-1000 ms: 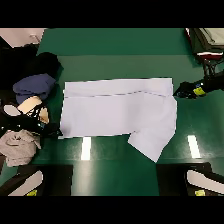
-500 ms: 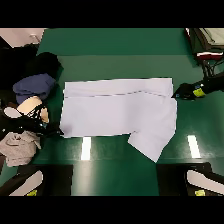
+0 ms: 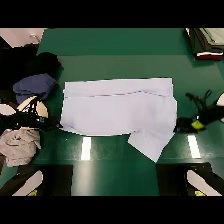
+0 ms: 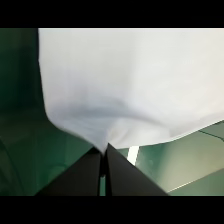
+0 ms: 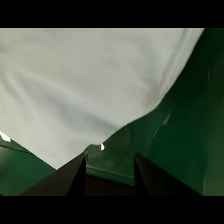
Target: Fold the shirts.
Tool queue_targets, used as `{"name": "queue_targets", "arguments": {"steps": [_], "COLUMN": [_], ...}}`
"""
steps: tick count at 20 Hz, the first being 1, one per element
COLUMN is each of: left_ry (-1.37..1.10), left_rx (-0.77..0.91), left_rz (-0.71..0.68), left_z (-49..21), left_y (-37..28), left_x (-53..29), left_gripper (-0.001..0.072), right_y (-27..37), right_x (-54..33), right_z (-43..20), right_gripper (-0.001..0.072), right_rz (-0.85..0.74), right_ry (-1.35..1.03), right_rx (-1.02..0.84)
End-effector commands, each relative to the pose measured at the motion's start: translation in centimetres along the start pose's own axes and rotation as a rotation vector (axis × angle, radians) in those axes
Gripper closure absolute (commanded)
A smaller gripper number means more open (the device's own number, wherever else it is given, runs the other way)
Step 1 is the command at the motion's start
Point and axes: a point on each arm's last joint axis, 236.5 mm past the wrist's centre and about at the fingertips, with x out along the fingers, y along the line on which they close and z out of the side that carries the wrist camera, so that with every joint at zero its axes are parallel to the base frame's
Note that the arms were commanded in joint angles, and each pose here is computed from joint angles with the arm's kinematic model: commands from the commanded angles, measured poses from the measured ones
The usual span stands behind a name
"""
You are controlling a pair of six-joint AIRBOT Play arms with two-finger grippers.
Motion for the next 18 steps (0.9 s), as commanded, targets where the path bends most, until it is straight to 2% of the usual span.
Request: {"name": "queue_targets", "arguments": {"steps": [1, 3, 9, 12, 13, 14, 15, 18], "left_ry": [-0.010, -0.006, 0.007, 0.006, 0.008, 0.013, 0.021, 0.067], "left_rx": [0.011, 0.011, 0.017, 0.016, 0.016, 0.016, 0.016, 0.018], "left_rz": [-0.002, -0.003, -0.012, -0.015, -0.015, -0.017, -0.020, -0.035], "left_z": [0.2, 0.1, -0.2, -0.2, -0.2, -0.4, -0.6, -1.6], "left_y": [-0.2, -0.2, -0.4, -0.5, -0.5, -0.6, -0.6, -1.0], "left_x": [-0.2, -0.2, -0.2, -0.2, -0.2, -0.2, -0.2, -0.3], "left_gripper": [0.0681, 0.0681, 0.0681, 0.0681, 0.0681, 0.0681, 0.0681, 0.0682], "right_y": [1.2, 1.9, 1.2, 1.9, 1.8, 1.8, 1.8, 1.7], "right_x": [3.6, 4.7, 5.5, 5.2, 5.2, 5.2, 5.2, 4.6], "right_z": [-3.8, -3.9, -0.9, 0.5, 0.7, 0.7, 0.6, -0.7], "right_gripper": [0.0357, 0.0357, 0.0358, 0.0409, 0.0433, 0.0631, 0.0694, 0.0696], "right_rz": [0.087, 0.129, 0.113, 0.149, 0.142, 0.142, 0.140, 0.122], "right_ry": [0.074, 0.058, -0.086, -0.142, -0.151, -0.156, -0.153, -0.100], "right_rx": [0.060, 0.082, 0.132, 0.145, 0.142, 0.119, 0.107, 0.080]}}
